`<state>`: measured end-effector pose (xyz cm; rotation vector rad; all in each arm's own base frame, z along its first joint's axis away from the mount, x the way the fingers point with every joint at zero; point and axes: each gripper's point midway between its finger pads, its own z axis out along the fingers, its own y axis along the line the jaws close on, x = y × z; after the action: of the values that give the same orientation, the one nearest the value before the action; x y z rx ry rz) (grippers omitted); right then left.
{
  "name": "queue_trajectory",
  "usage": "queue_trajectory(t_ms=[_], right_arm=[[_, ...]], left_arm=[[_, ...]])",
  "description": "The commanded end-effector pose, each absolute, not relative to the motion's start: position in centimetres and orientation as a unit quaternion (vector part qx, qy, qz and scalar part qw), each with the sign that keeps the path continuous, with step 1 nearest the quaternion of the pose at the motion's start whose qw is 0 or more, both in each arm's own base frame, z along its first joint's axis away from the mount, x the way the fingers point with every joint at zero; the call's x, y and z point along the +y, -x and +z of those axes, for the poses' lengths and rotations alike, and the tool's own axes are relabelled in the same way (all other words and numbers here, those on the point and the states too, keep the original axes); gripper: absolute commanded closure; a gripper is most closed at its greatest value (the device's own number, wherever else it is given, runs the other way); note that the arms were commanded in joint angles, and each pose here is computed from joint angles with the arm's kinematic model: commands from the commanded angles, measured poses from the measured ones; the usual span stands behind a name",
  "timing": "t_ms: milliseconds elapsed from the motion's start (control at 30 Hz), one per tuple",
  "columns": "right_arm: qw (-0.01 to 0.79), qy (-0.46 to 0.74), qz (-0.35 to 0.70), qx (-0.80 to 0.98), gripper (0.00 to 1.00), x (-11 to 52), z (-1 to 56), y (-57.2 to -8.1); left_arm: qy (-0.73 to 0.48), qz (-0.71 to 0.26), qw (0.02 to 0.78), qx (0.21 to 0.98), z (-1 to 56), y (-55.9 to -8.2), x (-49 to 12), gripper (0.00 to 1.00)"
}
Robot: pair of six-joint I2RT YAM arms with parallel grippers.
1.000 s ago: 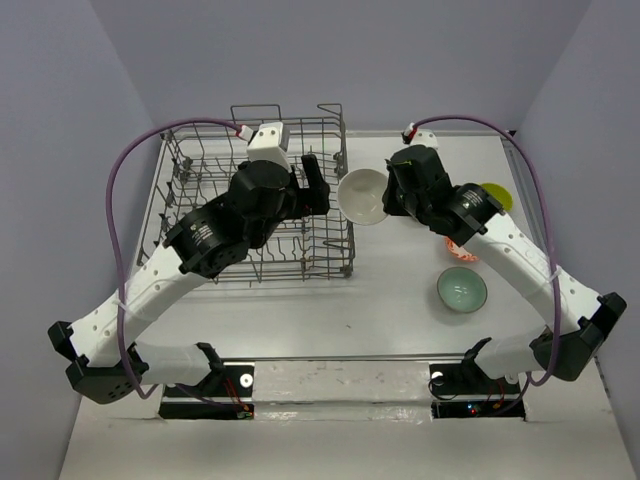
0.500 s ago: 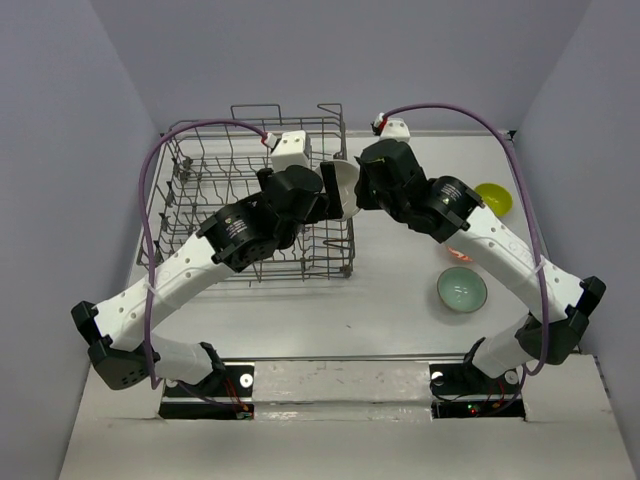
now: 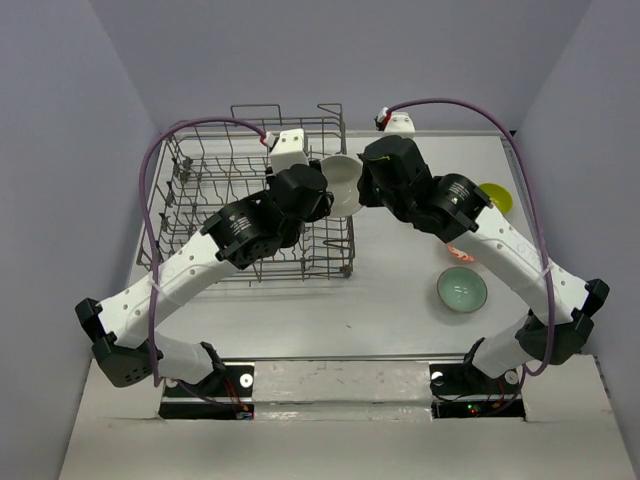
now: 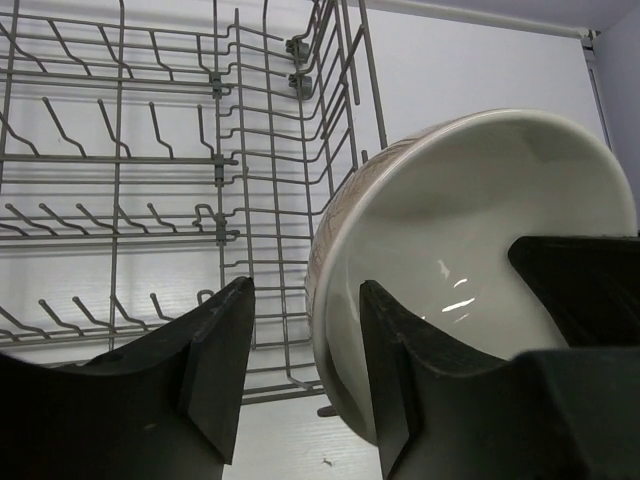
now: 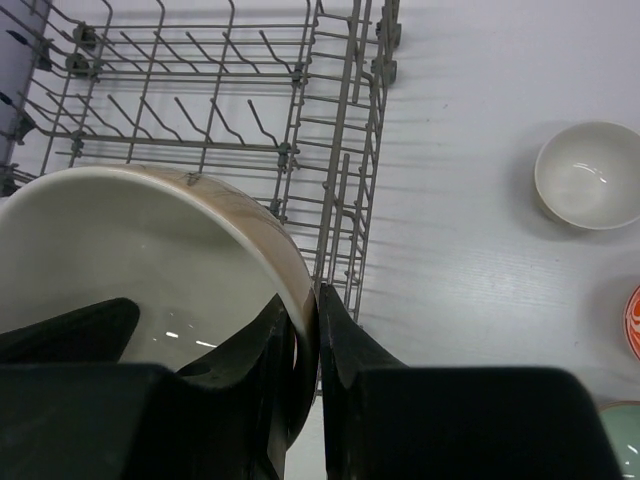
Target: Load the bowls into the dish rack
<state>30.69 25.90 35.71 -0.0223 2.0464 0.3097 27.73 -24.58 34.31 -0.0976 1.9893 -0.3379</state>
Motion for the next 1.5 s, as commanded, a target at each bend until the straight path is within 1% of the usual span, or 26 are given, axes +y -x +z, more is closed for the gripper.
queue_trajectory(t_ms=[0, 67, 167, 200, 233, 267, 333, 400, 467, 533, 600, 633, 667, 733, 800, 833, 900, 933, 1033, 1300, 1400, 1433, 1467], right_arm=[[0.568, -0.027, 0.180, 0.802, 0.99, 26.0, 42.1, -30.7], [0.570, -0.027, 0.177, 0.802, 0.99, 25.9, 42.1, -30.7], [0.570, -0.023, 0.178, 0.802, 0.99, 25.9, 42.2, -30.3], [0.570, -0.023, 0.177, 0.802, 0.99, 25.9, 42.1, -30.3], [0.570, -0.022, 0.176, 0.802, 0.99, 25.9, 42.0, -30.3], [0.570, -0.022, 0.174, 0.802, 0.99, 25.8, 42.0, -30.4], [0.570, -0.021, 0.171, 0.803, 0.99, 25.8, 41.9, -30.4], [0.571, -0.022, 0.165, 0.804, 0.99, 25.7, 41.8, -30.5], [0.571, -0.019, 0.163, 0.804, 0.99, 25.8, 41.7, -30.6], [0.572, -0.017, 0.165, 0.804, 0.99, 26.0, 41.7, -30.7], [0.572, -0.009, 0.174, 0.802, 0.96, 26.6, 41.9, -30.5], [0.572, -0.007, 0.178, 0.801, 0.89, 26.7, 42.0, -30.4], [0.572, -0.004, 0.179, 0.800, 0.86, 26.8, 42.0, -30.4], [0.575, 0.005, 0.186, 0.797, 0.77, 26.9, 42.5, -30.2], [0.579, 0.013, 0.197, 0.791, 0.73, 27.2, 43.1, -30.1], [0.580, 0.018, 0.204, 0.788, 0.66, 27.2, 43.6, -29.8], [0.583, 0.023, 0.209, 0.785, 0.60, 27.2, 44.1, -29.7], [0.586, 0.023, 0.212, 0.782, 0.54, 27.1, 44.6, -29.6], [0.586, 0.028, 0.212, 0.781, 0.45, 27.0, 44.8, -29.4], [0.601, 0.007, 0.179, 0.779, 0.42, 24.7, 45.1, -29.4], [0.612, -0.015, 0.156, 0.775, 0.41, 22.5, 45.8, -29.0], [0.616, -0.021, 0.158, 0.772, 0.41, 21.7, 46.2, -28.5], [0.615, -0.023, 0.156, 0.773, 0.41, 21.2, 46.1, -28.2]], left_arm=[[0.062, -0.152, 0.549, 0.820, 36.0, -28.5, -25.0, 0.52], [0.062, -0.155, 0.549, 0.819, 36.1, -28.6, -25.3, 0.60], [0.060, -0.155, 0.549, 0.819, 36.2, -28.7, -25.5, 0.66], [0.061, -0.156, 0.550, 0.818, 36.3, -28.8, -25.6, 0.72], [0.062, -0.154, 0.551, 0.818, 36.3, -28.9, -25.6, 0.74], [0.062, -0.155, 0.551, 0.818, 36.3, -28.8, -25.6, 0.82], [0.063, -0.153, 0.552, 0.817, 36.4, -28.8, -25.5, 0.92], [0.064, -0.150, 0.552, 0.818, 36.4, -28.9, -25.5, 0.98], [0.060, -0.147, 0.551, 0.819, 36.4, -28.8, -25.4, 1.00], [0.060, -0.143, 0.550, 0.821, 36.2, -29.0, -25.4, 1.00], [0.060, -0.137, 0.553, 0.820, 36.3, -29.0, -25.2, 1.00], [0.061, -0.136, 0.554, 0.819, 36.4, -29.0, -25.1, 1.00], [0.064, -0.134, 0.556, 0.818, 36.5, -29.0, -24.9, 1.00], [0.071, -0.136, 0.561, 0.814, 37.0, -29.0, -24.6, 1.00], [0.076, -0.139, 0.564, 0.810, 37.4, -28.9, -24.3, 1.00], [0.078, -0.143, 0.567, 0.808, 37.7, -28.8, -24.2, 1.00], [0.082, -0.153, 0.571, 0.802, 38.2, -28.5, -23.9, 1.00], [0.086, -0.163, 0.575, 0.797, 38.7, -28.6, -23.9, 1.00], [0.091, -0.181, 0.582, 0.788, 39.5, -28.2, -23.6, 1.00], [0.113, -0.182, 0.598, 0.772, 40.7, -27.9, -21.3, 1.00], [0.124, -0.181, 0.611, 0.761, 41.5, -28.4, -19.4, 1.00], [0.143, -0.173, 0.620, 0.752, 42.0, -29.6, -17.7, 1.00], [0.132, -0.185, 0.618, 0.753, 42.1, -29.9, -17.5, 1.00]])
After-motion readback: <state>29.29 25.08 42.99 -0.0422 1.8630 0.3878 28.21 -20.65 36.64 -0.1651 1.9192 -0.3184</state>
